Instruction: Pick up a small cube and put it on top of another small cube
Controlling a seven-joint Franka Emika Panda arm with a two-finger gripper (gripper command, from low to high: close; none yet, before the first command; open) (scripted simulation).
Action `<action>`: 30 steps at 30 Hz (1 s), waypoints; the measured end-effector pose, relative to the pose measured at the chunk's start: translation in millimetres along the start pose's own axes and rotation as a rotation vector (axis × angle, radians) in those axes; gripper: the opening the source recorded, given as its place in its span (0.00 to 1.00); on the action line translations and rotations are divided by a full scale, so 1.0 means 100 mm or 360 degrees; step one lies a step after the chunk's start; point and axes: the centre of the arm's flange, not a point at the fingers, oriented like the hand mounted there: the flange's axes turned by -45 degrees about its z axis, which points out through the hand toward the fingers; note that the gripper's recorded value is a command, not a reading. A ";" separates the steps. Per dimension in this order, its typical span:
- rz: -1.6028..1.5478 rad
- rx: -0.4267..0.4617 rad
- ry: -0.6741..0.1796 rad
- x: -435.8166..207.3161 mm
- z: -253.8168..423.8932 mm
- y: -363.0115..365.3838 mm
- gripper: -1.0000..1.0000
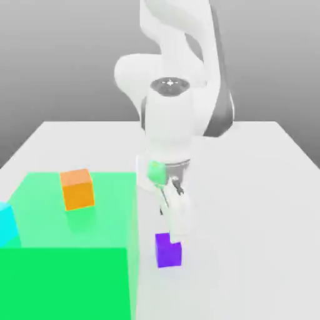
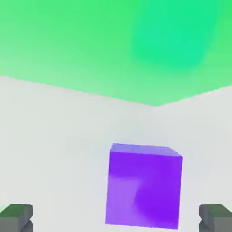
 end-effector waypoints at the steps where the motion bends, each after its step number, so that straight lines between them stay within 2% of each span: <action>1: 0.0007 -0.0003 0.0000 0.00 0.08 0.00 0.50; 6: 0.0004 -0.0006 -0.0006 -0.03 0.50 0.02 0.50; 7: 0.0004 -0.0007 -0.0005 -0.03 0.54 0.03 0.00; 14: 0.0004 -0.0003 -0.0004 -0.03 0.54 0.03 0.00; 22: -0.0002 0.0006 -0.0002 -0.03 -0.07 -0.01 0.00; 30: -0.0112 0.0344 -0.0113 0.16 -1.01 -0.96 0.00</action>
